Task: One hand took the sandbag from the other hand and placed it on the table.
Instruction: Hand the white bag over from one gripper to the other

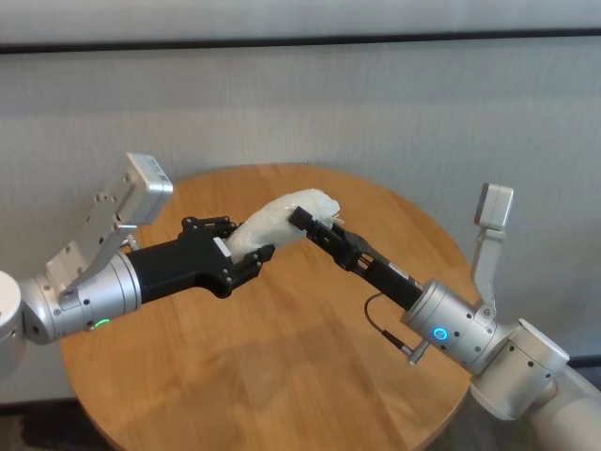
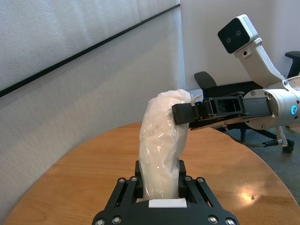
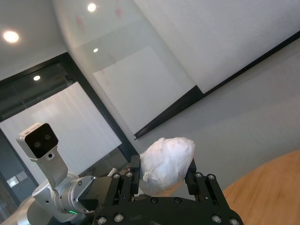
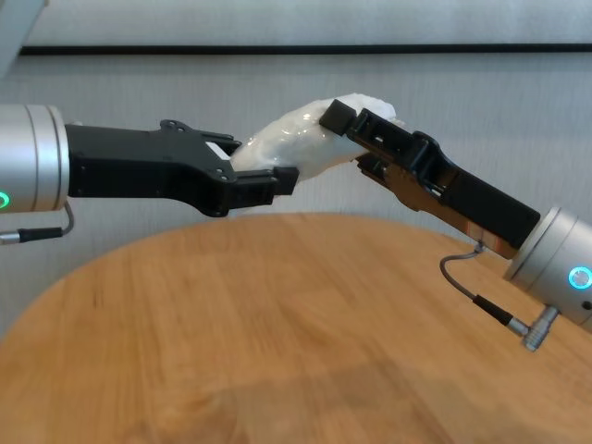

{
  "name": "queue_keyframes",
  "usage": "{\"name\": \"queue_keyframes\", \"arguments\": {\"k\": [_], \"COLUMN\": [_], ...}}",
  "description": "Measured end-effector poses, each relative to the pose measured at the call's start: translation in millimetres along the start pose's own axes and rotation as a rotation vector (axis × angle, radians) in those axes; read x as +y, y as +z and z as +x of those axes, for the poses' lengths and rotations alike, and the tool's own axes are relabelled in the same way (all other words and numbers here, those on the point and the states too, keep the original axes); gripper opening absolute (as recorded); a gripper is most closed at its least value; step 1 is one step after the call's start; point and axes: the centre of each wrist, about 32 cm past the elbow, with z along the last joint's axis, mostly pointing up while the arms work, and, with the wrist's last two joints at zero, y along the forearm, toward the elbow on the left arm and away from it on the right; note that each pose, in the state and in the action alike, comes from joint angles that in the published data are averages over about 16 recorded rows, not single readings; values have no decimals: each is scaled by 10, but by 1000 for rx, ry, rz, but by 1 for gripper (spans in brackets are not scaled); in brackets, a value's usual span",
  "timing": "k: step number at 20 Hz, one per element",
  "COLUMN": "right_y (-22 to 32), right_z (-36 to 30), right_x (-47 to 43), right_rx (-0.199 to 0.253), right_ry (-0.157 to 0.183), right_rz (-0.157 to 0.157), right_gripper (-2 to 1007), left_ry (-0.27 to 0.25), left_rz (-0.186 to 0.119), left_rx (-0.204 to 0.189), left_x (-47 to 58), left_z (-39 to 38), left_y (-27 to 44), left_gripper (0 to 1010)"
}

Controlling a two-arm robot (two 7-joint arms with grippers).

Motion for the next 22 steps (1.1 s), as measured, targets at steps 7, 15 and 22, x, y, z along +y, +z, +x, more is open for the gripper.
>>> {"name": "queue_keyframes", "arguments": {"k": [7, 15, 22], "right_y": [0, 0, 0], "right_z": [0, 0, 0], "right_x": [0, -1, -1], "right_rx": [0, 0, 0], "right_ry": [0, 0, 0], "right_rz": [0, 0, 0], "right_gripper": [543, 543, 543], "left_ry": [0, 0, 0], "left_rz": [0, 0, 0], "left_rx": [0, 0, 0], "left_x": [0, 0, 0], "left_z": [0, 0, 0], "left_y": [0, 0, 0], "left_gripper": [413, 519, 732]}}
